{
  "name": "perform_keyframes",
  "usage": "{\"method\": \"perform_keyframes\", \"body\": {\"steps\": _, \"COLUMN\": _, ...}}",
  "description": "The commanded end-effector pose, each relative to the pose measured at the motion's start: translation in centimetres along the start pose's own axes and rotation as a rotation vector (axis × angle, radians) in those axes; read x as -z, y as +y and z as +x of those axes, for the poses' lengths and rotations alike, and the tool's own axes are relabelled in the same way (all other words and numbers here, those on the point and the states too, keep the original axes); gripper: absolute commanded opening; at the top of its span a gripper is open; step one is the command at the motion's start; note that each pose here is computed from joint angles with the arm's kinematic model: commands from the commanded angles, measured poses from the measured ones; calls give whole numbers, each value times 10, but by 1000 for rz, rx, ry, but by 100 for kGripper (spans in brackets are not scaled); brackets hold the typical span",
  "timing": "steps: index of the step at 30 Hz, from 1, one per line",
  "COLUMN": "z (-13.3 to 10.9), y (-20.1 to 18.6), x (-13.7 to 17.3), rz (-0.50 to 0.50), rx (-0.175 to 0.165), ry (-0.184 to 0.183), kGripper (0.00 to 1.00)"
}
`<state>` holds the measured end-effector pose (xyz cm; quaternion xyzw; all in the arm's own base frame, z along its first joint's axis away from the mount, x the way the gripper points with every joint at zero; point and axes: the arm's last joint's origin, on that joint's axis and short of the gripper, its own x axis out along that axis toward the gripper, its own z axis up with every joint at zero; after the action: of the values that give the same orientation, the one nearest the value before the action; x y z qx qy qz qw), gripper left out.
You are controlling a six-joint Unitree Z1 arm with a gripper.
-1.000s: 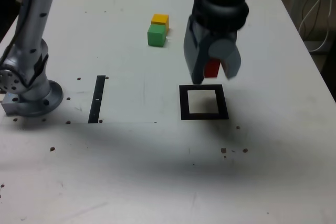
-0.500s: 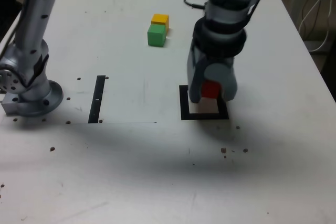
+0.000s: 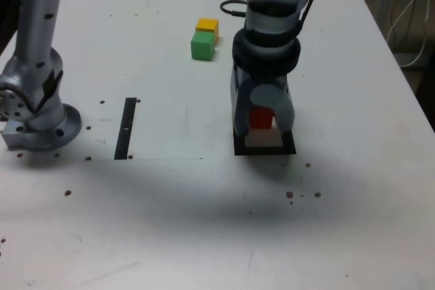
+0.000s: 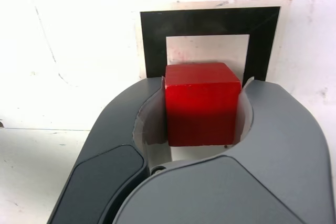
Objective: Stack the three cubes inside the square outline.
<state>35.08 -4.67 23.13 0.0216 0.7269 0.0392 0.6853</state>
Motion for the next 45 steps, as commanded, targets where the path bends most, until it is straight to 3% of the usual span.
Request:
{"method": "perform_keyframes", "body": {"steps": 1, "z": 0, "y": 1, "x": 0, "rz": -8, "rx": 3, "ry": -15, "kGripper": 25}}
{"method": "perform_keyframes", "body": {"steps": 9, "z": 13, "y": 0, "x": -3, "rz": -13, "rx": -1, "ry": -45, "kGripper": 26}}
{"method": "perform_keyframes", "body": {"steps": 17, "z": 17, "y": 1, "x": -1, "rz": -33, "rx": -34, "ry": -38, "kGripper": 31}}
{"method": "perform_keyframes", "body": {"steps": 20, "z": 17, "y": 2, "x": 0, "rz": -37, "rx": -41, "ry": -37, "kGripper": 45}}
{"method": "perform_keyframes", "body": {"steps": 24, "z": 16, "y": 2, "x": 2, "rz": -36, "rx": -49, "ry": -33, "kGripper": 81}}
{"method": "perform_keyframes", "body": {"steps": 27, "z": 14, "y": 3, "x": 6, "rz": -36, "rx": -53, "ry": -27, "kGripper": 99}}
{"method": "perform_keyframes", "body": {"steps": 35, "z": 6, "y": 6, "x": 15, "rz": -24, "rx": -60, "ry": 3, "kGripper": 100}}
{"method": "perform_keyframes", "body": {"steps": 39, "z": -8, "y": 10, "x": 25, "rz": -7, "rx": -81, "ry": 11, "kGripper": 100}}
{"method": "perform_keyframes", "body": {"steps": 45, "z": -24, "y": 27, "x": 28, "rz": 97, "rx": -107, "ry": 19, "kGripper": 100}}
